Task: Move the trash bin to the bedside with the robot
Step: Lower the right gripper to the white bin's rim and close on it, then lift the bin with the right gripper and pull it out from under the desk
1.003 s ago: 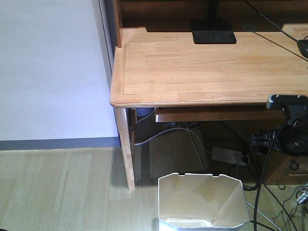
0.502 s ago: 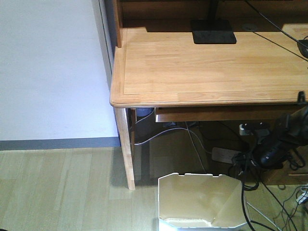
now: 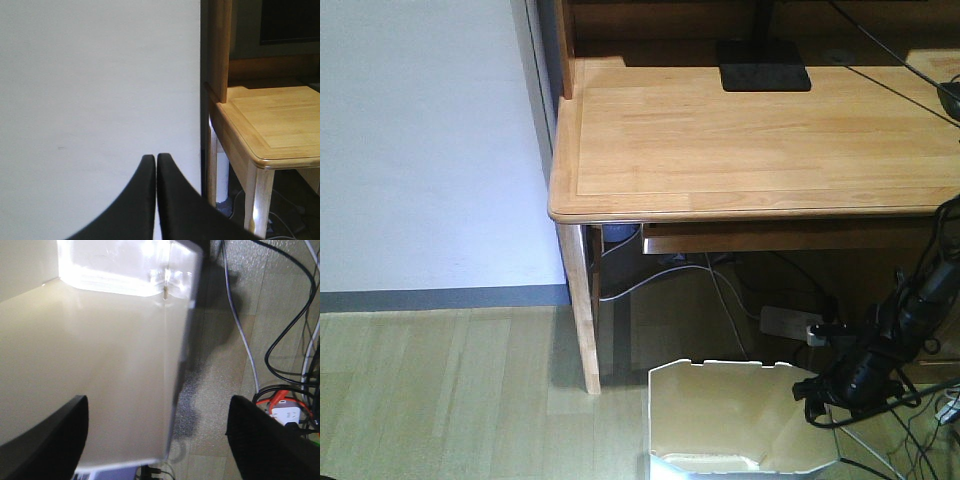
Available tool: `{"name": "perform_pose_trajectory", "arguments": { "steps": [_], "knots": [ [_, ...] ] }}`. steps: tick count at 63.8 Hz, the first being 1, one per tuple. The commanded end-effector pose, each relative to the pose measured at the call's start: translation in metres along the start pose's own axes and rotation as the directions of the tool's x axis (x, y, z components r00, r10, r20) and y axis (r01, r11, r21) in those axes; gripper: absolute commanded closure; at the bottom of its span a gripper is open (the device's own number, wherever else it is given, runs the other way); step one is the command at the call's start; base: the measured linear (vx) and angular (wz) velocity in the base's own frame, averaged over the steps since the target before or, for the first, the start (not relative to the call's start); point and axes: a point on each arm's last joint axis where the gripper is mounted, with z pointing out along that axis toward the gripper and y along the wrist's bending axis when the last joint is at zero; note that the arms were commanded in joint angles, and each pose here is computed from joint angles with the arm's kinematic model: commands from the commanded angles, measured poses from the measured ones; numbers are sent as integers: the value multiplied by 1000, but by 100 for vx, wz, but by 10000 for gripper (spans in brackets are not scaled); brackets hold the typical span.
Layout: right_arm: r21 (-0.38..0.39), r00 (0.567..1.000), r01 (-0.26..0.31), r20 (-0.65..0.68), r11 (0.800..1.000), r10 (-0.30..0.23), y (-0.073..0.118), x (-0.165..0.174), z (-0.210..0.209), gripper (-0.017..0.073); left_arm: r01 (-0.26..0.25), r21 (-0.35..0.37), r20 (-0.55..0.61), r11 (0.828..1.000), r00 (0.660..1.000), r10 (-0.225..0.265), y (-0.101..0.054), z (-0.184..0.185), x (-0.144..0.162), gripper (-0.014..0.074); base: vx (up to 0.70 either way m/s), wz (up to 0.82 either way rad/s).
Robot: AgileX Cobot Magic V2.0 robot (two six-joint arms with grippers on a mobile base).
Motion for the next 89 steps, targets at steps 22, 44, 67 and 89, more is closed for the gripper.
{"name": "perform_pose_trajectory", "arguments": {
  "steps": [22,44,67,89],
  "knots": [
    [-7,999,15,28,1000,-15,-17,-28,30,20,6,5,102,1000,995,-6,-1,-2,-15,600,0,0],
    [-65,998,15,-55,998,-18,-17,-42,52,233,6,5,102,1000,995,-6,-1,-2,-15,600,0,0],
    [-196,996,-27,-86,980,10,-10,-57,53,566,6,5,102,1000,995,-6,-1,-2,-15,600,0,0],
    [-468,984,171,119,867,-130,15,-77,11,564,6,5,102,1000,995,-6,-1,-2,-15,600,0,0]
  ]
}}
